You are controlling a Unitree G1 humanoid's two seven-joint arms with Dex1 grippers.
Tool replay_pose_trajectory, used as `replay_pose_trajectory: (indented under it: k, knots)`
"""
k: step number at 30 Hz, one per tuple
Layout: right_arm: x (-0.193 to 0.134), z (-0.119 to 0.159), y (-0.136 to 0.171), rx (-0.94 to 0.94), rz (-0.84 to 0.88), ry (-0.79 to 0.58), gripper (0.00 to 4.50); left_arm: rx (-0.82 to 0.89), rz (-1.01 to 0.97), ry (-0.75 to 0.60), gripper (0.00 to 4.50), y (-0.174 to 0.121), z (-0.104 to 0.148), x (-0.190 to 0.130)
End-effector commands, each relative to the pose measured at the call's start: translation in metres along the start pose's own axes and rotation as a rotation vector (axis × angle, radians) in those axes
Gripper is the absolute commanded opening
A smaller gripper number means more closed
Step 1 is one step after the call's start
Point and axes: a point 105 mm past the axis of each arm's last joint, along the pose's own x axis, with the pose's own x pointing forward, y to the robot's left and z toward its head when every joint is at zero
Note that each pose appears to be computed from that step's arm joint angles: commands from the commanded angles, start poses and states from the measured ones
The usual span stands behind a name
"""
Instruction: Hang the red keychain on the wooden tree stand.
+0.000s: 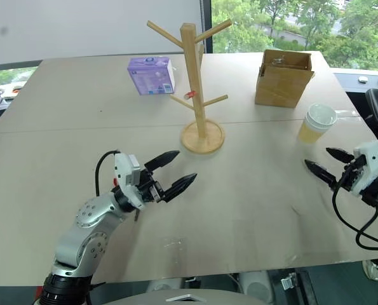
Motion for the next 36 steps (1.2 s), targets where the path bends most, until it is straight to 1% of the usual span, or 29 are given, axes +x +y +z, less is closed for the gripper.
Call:
replay_pose_trajectory:
  k: [1, 2, 4, 7, 10, 13, 17, 22, 25, 28, 36]
  knots:
    - [0.000, 0.023, 0.047, -0.159, 0.315, -0.036, 4.47, 0.008, 0.191, -0.005, 4.50, 0.020, 0.003, -0.016]
    - [-0.001, 0.023, 0.054, -0.173, 0.366, -0.035, 4.47, -0.007, 0.231, -0.009, 4.50, 0.023, 0.003, -0.019]
    - [0.002, 0.020, 0.072, -0.201, 0.487, -0.029, 4.47, 0.005, 0.390, -0.005, 4.50, 0.036, 0.003, -0.033]
    - [0.009, 0.016, 0.083, -0.241, 0.578, -0.064, 4.47, -0.008, 0.575, 0.009, 4.50, 0.044, 0.000, -0.050]
    - [0.014, 0.009, 0.084, -0.269, 0.621, -0.093, 4.47, -0.062, 0.708, 0.028, 4.50, 0.038, -0.006, -0.062]
    - [0.019, 0.000, 0.078, -0.298, 0.633, -0.075, 4.47, -0.125, 0.823, 0.078, 4.50, 0.028, -0.017, -0.070]
    - [0.024, 0.002, 0.069, -0.312, 0.616, -0.093, 4.47, -0.161, 0.898, 0.134, 4.50, 0.009, -0.023, -0.074]
    - [0.024, 0.000, 0.068, -0.326, 0.629, -0.093, 4.47, -0.186, 1.020, 0.197, 4.50, 0.018, -0.032, -0.092]
    - [0.024, 0.000, 0.070, -0.330, 0.635, -0.096, 4.47, -0.221, 1.067, 0.204, 4.50, 0.022, -0.033, -0.092]
    - [0.022, 0.000, 0.070, -0.332, 0.637, -0.094, 4.47, -0.256, 1.080, 0.207, 4.50, 0.021, -0.033, -0.088]
    - [0.020, 0.002, 0.070, -0.339, 0.639, -0.088, 4.47, -0.268, 1.058, 0.326, 4.50, 0.015, -0.042, -0.077]
